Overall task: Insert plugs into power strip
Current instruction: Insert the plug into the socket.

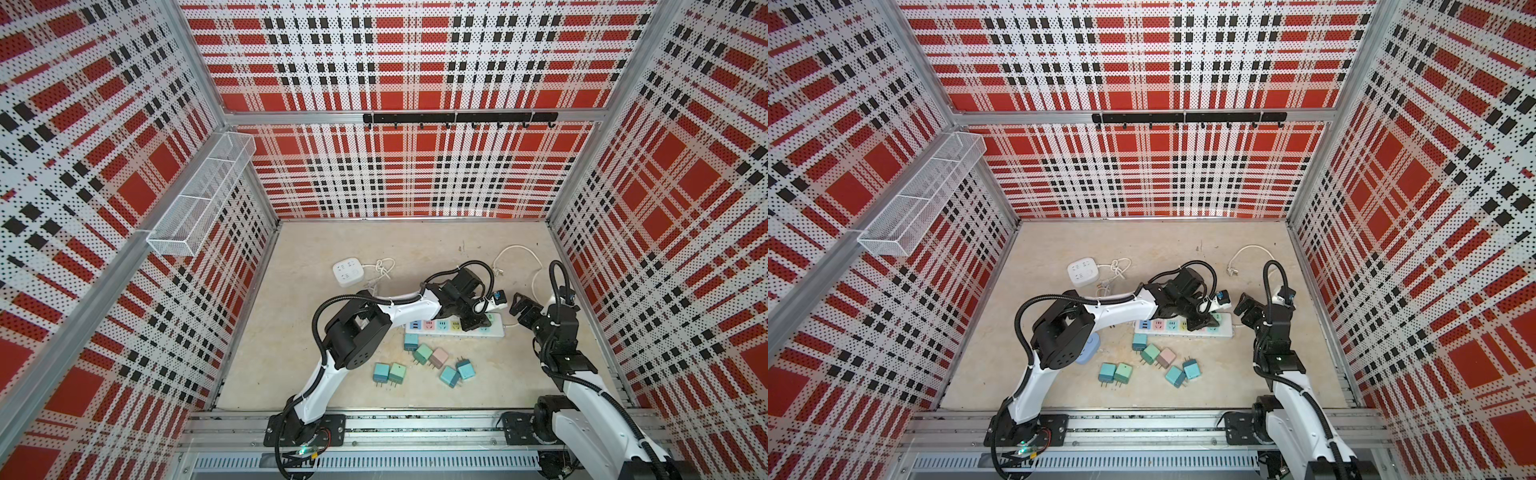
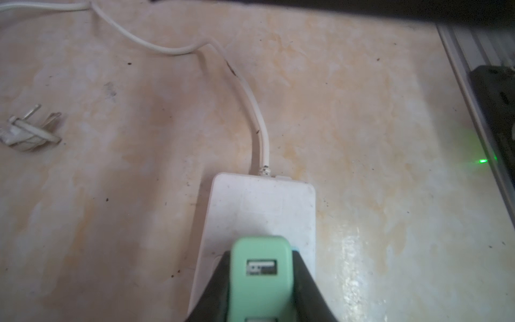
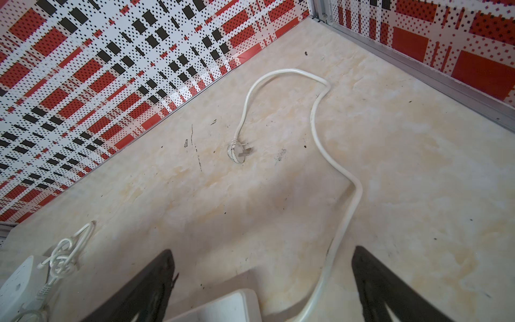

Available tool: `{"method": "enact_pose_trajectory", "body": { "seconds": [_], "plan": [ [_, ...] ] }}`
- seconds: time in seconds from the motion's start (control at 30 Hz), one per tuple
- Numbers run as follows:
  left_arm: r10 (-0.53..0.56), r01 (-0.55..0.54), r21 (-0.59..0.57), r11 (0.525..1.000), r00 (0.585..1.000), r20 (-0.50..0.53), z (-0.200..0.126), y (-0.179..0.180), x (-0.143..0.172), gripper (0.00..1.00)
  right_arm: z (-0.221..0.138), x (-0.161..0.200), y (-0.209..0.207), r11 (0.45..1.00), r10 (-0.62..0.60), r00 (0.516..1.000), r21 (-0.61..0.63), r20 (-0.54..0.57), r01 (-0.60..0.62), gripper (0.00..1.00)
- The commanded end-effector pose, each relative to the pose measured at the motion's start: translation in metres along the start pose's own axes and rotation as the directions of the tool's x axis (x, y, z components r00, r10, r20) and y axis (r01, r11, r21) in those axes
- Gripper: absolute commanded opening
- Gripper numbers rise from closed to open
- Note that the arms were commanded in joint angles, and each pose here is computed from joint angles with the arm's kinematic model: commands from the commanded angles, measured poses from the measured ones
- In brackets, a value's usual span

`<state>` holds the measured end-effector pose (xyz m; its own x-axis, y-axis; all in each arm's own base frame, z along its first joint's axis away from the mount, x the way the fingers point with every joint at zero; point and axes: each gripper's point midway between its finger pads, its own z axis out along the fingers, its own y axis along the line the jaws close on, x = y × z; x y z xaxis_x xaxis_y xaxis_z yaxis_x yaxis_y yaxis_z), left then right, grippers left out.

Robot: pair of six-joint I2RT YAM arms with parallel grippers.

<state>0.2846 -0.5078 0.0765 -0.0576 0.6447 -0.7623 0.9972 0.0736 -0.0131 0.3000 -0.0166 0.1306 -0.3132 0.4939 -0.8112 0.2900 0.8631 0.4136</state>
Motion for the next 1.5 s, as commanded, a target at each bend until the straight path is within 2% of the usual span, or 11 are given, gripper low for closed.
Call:
{"method": "enact_pose_trajectory", "body": {
  "seconds": [0.0, 0.33, 0.53, 0.93, 1.13, 1.17, 1.23, 1.27, 1.3, 1.47],
  "plan": [
    [-0.068, 0.071, -0.064, 0.995, 0.997, 0.044, -0.001, 0.021, -0.001, 0.0, -0.001, -0.007, 0.004, 1.0, 0.015, 0.999, -0.025, 0.041, -0.014, 1.0],
    [-0.12, 0.122, -0.121, 0.985, 0.992, 0.022, -0.002, 0.039, 0.016, 0.0, -0.003, -0.007, 0.003, 1.0, 0.016, 0.999, -0.023, 0.044, -0.015, 1.0],
    [-0.056, 0.053, -0.118, 0.992, 0.998, -0.018, 0.005, 0.021, 0.025, 0.0, -0.003, -0.008, 0.003, 1.0, 0.017, 0.999, -0.026, 0.046, -0.015, 1.0],
    [-0.087, 0.083, -0.109, 0.99, 0.996, -0.028, 0.009, 0.018, 0.047, 0.0, -0.004, -0.007, 0.003, 0.999, 0.017, 0.999, -0.028, 0.046, -0.016, 1.0],
    [-0.042, 0.04, -0.095, 0.995, 0.999, -0.028, 0.006, 0.01, 0.044, 0.0, -0.005, -0.007, 0.003, 0.999, 0.017, 0.999, -0.031, 0.048, -0.016, 1.0],
    [-0.04, 0.038, -0.086, 0.996, 0.999, -0.021, 0.004, 0.009, 0.041, 0.06, -0.005, -0.006, 0.003, 0.999, 0.017, 0.999, -0.031, 0.049, -0.016, 1.0],
    [-0.035, 0.034, -0.087, 0.996, 0.999, -0.008, 0.001, 0.009, 0.034, 0.32, -0.005, -0.007, 0.003, 0.999, 0.017, 0.999, -0.032, 0.052, -0.015, 1.0],
    [-0.026, 0.026, -0.09, 0.996, 1.0, 0.001, -0.002, 0.009, 0.028, 0.69, -0.006, -0.007, 0.004, 0.999, 0.018, 0.998, -0.035, 0.053, -0.016, 1.0],
    [-0.012, 0.013, -0.092, 0.996, 1.0, 0.009, -0.005, 0.009, 0.023, 1.0, -0.006, -0.007, 0.004, 0.999, 0.018, 0.998, -0.037, 0.053, -0.016, 1.0],
    [0.042, -0.037, -0.134, 0.99, 0.998, 0.036, -0.024, 0.016, -0.007, 0.99, -0.008, -0.008, 0.006, 0.999, 0.012, 0.998, -0.053, 0.061, -0.008, 1.0]
  ]
}}
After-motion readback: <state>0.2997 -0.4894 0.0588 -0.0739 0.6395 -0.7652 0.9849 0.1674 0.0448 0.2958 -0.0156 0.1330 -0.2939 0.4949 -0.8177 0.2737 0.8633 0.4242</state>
